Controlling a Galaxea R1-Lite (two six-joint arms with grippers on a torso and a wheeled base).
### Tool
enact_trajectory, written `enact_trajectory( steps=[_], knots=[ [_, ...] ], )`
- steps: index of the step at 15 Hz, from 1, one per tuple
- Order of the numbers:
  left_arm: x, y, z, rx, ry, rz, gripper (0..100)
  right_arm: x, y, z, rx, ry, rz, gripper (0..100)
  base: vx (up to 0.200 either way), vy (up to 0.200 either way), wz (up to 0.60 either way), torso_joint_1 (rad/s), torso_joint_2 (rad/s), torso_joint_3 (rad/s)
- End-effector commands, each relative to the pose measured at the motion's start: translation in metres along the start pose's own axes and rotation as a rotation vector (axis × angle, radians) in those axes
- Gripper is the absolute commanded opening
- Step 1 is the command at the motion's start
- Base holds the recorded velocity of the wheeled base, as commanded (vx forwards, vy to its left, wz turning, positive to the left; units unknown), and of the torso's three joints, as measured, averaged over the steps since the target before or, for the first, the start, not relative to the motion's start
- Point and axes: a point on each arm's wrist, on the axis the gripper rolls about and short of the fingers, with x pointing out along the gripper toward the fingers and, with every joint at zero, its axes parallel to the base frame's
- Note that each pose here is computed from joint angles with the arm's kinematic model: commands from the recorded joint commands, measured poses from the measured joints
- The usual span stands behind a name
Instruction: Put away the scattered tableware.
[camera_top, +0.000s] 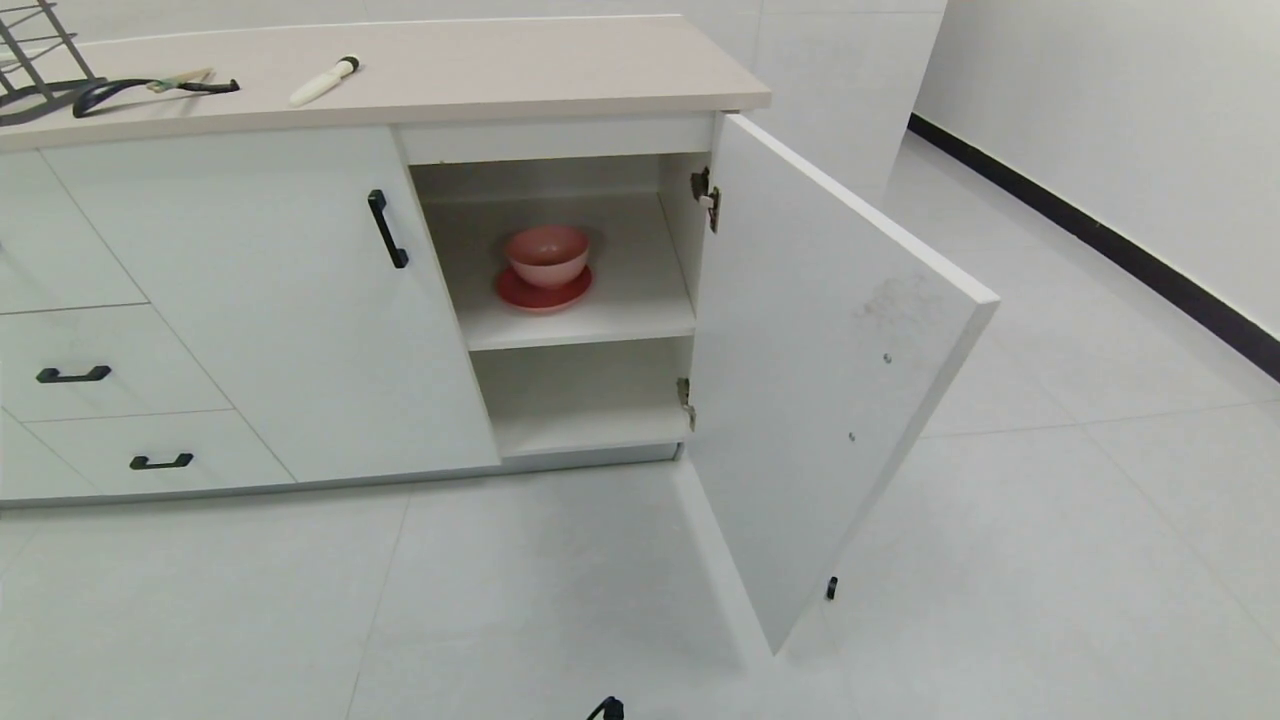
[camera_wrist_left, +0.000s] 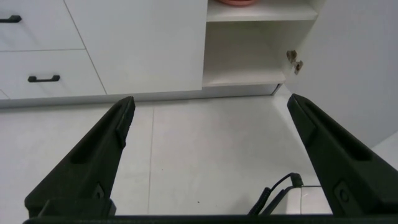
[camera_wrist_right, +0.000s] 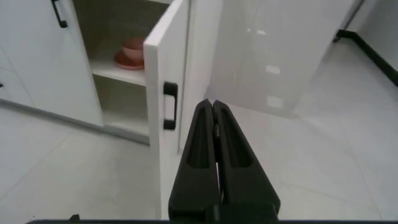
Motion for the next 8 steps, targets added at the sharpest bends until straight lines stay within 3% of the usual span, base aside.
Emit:
enact_trajectory(
  steps=[1,4,8],
  knots=[
    [0.0,0.0,0.0,-0.001,0.0,0.001,100,0.09,-0.014,-0.04,0.033,0.133,0.093,0,0.0,0.0,0.0,0.0,0.0,0.0],
    [0.0,0.0,0.0,0.002,0.0,0.001,100,0.083,-0.007,-0.06,0.046,0.156,0.109,0,0.0,0.0,0.0,0.0,0.0,0.0],
    [0.0,0.0,0.0,-0.001,0.0,0.001,100,0.111,-0.011,-0.076,0.058,0.129,0.165,0,0.0,0.0,0.0,0.0,0.0,0.0]
  ],
)
